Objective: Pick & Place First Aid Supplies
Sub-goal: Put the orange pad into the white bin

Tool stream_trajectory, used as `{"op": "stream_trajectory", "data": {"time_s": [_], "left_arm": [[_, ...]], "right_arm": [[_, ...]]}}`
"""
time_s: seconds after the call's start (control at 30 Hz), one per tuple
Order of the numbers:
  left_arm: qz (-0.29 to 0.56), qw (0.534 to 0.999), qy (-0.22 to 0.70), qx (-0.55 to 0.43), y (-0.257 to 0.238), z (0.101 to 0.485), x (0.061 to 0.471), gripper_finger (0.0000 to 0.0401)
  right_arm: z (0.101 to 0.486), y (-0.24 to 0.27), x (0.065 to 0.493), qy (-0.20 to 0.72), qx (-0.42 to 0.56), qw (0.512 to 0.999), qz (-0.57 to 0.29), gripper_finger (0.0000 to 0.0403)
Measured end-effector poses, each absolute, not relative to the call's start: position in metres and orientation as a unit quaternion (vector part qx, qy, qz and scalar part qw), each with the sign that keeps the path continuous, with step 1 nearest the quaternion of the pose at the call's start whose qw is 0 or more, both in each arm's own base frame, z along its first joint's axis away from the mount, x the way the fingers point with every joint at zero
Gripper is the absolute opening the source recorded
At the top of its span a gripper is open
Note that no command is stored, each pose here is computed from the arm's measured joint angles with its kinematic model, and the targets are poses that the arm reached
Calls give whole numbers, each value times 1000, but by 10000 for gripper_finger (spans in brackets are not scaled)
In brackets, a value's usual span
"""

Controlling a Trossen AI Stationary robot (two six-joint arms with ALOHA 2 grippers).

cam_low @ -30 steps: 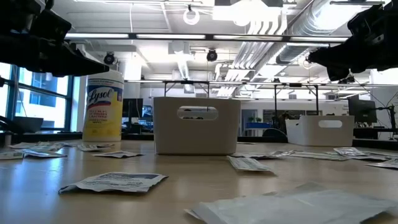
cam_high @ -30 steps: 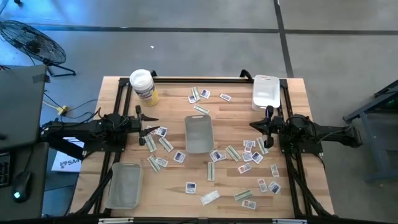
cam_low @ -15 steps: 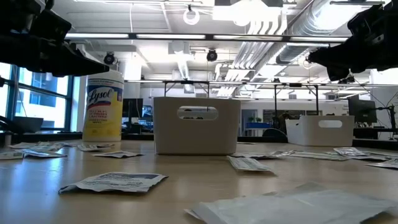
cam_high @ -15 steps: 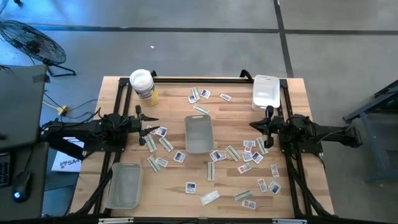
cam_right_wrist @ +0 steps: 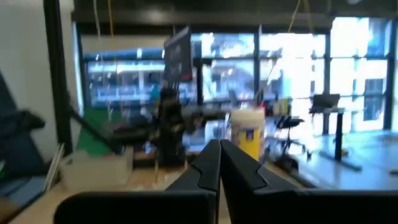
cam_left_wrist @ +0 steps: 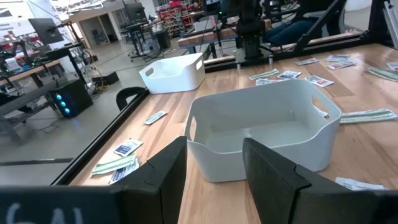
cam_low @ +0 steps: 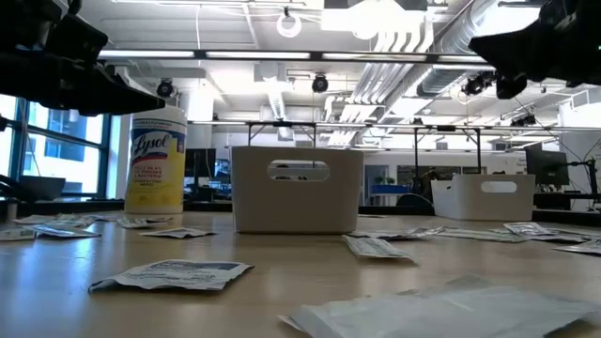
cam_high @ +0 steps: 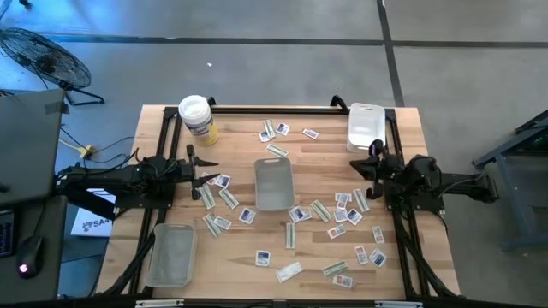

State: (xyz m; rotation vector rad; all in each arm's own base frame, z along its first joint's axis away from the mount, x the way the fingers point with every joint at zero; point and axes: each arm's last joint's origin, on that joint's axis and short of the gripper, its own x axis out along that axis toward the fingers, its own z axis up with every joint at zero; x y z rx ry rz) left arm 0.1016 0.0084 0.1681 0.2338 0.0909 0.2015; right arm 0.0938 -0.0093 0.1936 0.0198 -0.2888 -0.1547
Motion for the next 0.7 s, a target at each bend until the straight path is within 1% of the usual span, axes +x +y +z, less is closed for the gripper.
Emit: {"op": "stream_trajectory", "data": {"time_s": [0.1, 0.23, 0.3, 0.37, 0.43, 0.53, 0.7], "left_arm": [[100, 987, 45, 116, 8, 168, 102, 154], [99, 987, 45, 116, 8, 168, 102, 154], [99, 987, 45, 116, 8, 168, 102, 154], [99, 987, 45, 116, 8, 168, 102, 154], [99, 987, 45, 116, 8, 168, 102, 154], [99, 987, 45, 116, 8, 168, 102, 154], [99, 987, 45, 116, 8, 168, 102, 154]], "right_arm": [[198, -10, 92, -166, 14, 981, -98, 1], [202, -14, 90, -192, 27, 968, -159, 1], [204, -15, 89, -202, 33, 963, -174, 1], [204, -15, 90, -204, 53, 963, -166, 1], [201, -14, 94, -186, 67, 969, -147, 1], [195, -12, 103, -146, 66, 978, -133, 1], [189, -9, 117, -113, 76, 984, -118, 1]]}}
